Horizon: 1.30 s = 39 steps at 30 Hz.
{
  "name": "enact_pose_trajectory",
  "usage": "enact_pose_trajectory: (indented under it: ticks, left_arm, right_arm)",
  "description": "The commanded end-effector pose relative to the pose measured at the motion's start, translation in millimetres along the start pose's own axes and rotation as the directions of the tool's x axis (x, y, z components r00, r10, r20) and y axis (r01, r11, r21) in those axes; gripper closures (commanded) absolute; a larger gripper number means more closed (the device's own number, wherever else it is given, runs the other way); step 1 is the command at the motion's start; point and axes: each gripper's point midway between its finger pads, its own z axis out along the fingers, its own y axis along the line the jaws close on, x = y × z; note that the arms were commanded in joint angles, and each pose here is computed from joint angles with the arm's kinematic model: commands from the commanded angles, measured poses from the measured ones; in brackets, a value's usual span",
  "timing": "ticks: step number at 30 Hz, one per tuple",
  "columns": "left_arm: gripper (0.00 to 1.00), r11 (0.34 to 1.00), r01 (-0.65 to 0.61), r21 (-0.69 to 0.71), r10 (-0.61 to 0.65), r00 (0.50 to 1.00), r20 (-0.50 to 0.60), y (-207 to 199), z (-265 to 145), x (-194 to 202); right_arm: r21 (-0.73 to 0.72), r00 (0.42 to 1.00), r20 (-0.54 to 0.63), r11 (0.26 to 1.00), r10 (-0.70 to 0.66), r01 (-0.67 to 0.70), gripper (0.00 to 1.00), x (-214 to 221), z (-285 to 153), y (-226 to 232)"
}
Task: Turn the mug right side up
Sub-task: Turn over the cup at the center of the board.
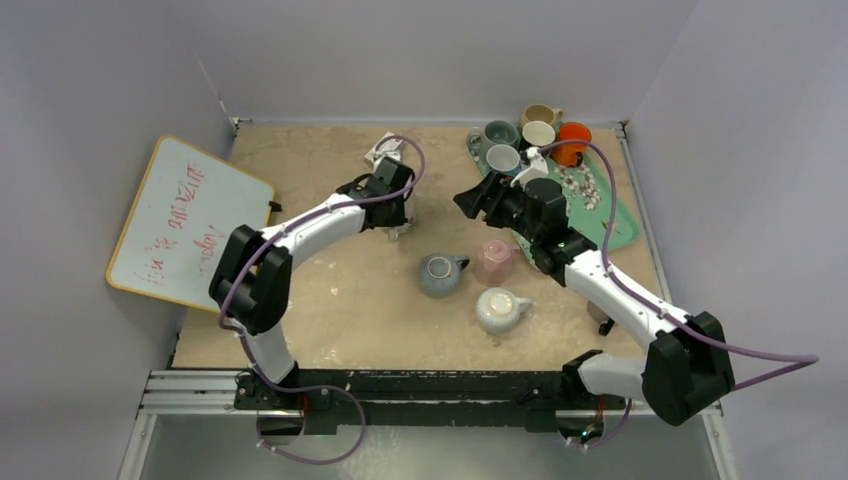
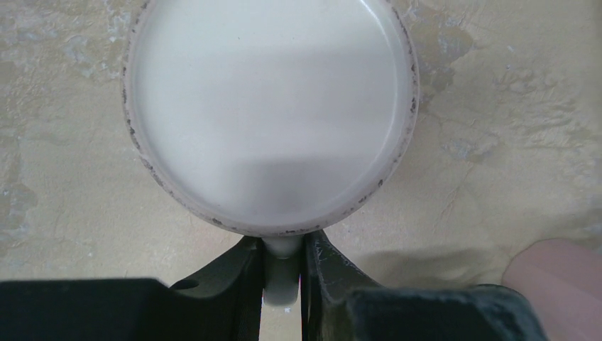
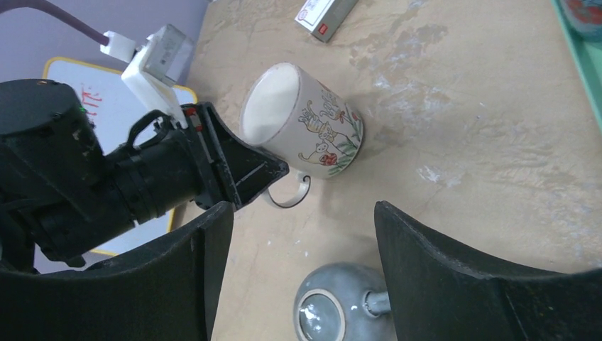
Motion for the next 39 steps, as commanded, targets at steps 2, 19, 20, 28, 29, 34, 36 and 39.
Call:
enact_pose_trajectory:
  ticks: [2, 19, 20, 28, 29, 34, 36, 39]
  left_arm:
    - [1.00, 0.970, 0.199, 0.142, -0.212, 0.974, 0.082, 10, -42, -48]
    - [1.00, 0.869, 0.436, 0.234, -0.458, 0.888, 0.048, 47, -62, -47]
    - [1.00, 0.850, 0.465, 0.248, -0.490, 0.871, 0.045, 50, -64, -49]
    - [1.00, 0.740, 0.587, 0.328, -0.626, 0.780, 0.016, 61, -73, -56]
    - [1.00, 0.724, 0.600, 0.340, -0.641, 0.768, 0.009, 61, -73, -56]
    - [1.00, 0.689, 0.631, 0.357, -0.680, 0.733, 0.014, 68, -76, -62]
    - [1.00, 0.675, 0.641, 0.366, -0.694, 0.719, 0.022, 70, -79, -66]
    - [1.00, 0.651, 0.654, 0.385, -0.718, 0.696, 0.031, 72, -82, -72]
  right_arm:
    - [-0.085, 0.999, 0.027, 0.995, 0.044, -0.041, 0.26, -15, 5, 22]
    - [-0.204, 0.957, -0.168, 0.941, 0.238, -0.269, 0.32, 19, 23, 66]
    - [-0.209, 0.953, -0.178, 0.937, 0.246, -0.281, 0.32, 21, 23, 72]
    - [-0.151, 0.821, -0.327, 0.832, 0.469, -0.535, 0.31, 54, 52, 101]
    - [-0.140, 0.806, -0.348, 0.824, 0.479, -0.550, 0.31, 58, 57, 105]
    - [-0.096, 0.748, -0.397, 0.787, 0.531, -0.610, 0.31, 73, 78, 109]
    - [-0.076, 0.733, -0.404, 0.778, 0.548, -0.623, 0.31, 78, 84, 108]
    - [-0.070, 0.724, -0.414, 0.773, 0.552, -0.630, 0.32, 82, 89, 109]
